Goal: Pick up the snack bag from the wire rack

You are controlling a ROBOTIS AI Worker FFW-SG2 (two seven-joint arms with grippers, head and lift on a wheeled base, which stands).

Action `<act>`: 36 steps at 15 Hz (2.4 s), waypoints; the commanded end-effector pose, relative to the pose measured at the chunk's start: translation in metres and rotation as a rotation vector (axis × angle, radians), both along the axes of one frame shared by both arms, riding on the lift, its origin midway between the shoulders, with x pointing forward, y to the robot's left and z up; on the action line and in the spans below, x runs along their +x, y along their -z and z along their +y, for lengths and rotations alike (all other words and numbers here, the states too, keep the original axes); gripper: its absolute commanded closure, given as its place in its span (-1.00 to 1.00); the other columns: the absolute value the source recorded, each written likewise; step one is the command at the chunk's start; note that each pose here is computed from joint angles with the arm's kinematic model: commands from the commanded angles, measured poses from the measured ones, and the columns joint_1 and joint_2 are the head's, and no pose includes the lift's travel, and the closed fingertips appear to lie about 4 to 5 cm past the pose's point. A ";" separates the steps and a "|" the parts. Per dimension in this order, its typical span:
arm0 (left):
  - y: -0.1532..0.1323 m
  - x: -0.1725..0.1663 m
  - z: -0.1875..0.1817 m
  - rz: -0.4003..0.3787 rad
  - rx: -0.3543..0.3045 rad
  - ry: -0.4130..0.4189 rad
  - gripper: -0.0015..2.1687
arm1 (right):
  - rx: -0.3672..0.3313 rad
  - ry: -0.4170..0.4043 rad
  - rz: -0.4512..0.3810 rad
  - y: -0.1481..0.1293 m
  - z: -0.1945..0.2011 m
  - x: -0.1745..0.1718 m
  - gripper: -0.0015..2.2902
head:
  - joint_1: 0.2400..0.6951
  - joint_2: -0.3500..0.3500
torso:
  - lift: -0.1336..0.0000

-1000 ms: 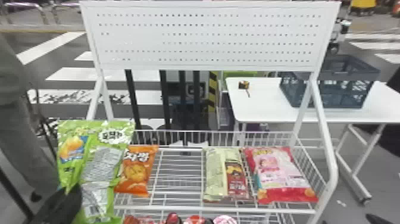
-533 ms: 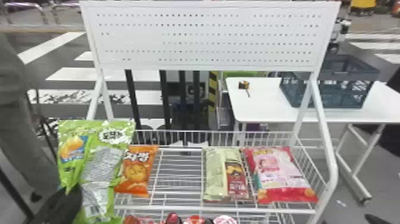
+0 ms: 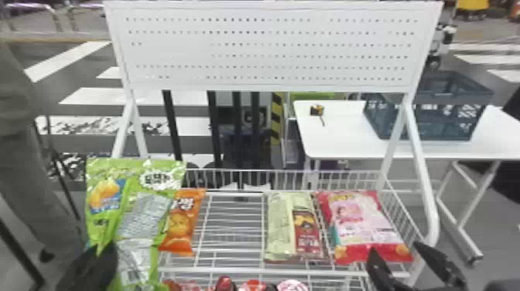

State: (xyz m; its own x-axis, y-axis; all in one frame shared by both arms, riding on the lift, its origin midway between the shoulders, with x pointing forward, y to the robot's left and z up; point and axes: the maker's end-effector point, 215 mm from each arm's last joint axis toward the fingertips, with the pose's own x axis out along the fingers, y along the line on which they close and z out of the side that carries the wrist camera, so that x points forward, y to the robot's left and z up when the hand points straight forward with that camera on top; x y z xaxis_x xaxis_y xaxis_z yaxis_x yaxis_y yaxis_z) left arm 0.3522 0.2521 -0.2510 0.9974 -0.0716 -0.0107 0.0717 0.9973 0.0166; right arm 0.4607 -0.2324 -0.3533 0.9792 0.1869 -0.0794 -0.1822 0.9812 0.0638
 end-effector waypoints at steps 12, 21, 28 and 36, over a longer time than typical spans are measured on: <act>0.007 0.006 0.000 0.009 0.005 -0.002 0.73 | -0.126 -0.002 0.306 0.093 -0.008 0.122 -0.76 | 0.14 0.00 | 1.00; 0.005 0.003 -0.004 0.009 0.006 0.007 0.73 | -0.133 0.029 0.341 0.096 -0.013 0.113 0.96 | 0.14 0.00 | 1.00; 0.003 0.000 -0.009 0.007 0.004 0.015 0.73 | -0.081 0.017 0.150 0.005 0.010 0.083 0.96 | 0.14 0.00 | 1.00; -0.003 -0.004 -0.008 -0.004 0.006 0.013 0.73 | 0.052 -0.003 -0.066 -0.081 0.016 -0.056 0.96 | 0.14 0.00 | 1.00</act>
State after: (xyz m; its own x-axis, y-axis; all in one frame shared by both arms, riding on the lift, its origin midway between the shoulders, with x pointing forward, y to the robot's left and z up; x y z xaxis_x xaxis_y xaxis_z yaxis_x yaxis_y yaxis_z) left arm 0.3491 0.2440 -0.2486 0.9964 -0.0842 -0.0093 0.0844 0.9962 0.0233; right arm 0.4286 -0.2074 -0.2873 0.9767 0.2080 -0.0520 -0.2020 0.9741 0.1011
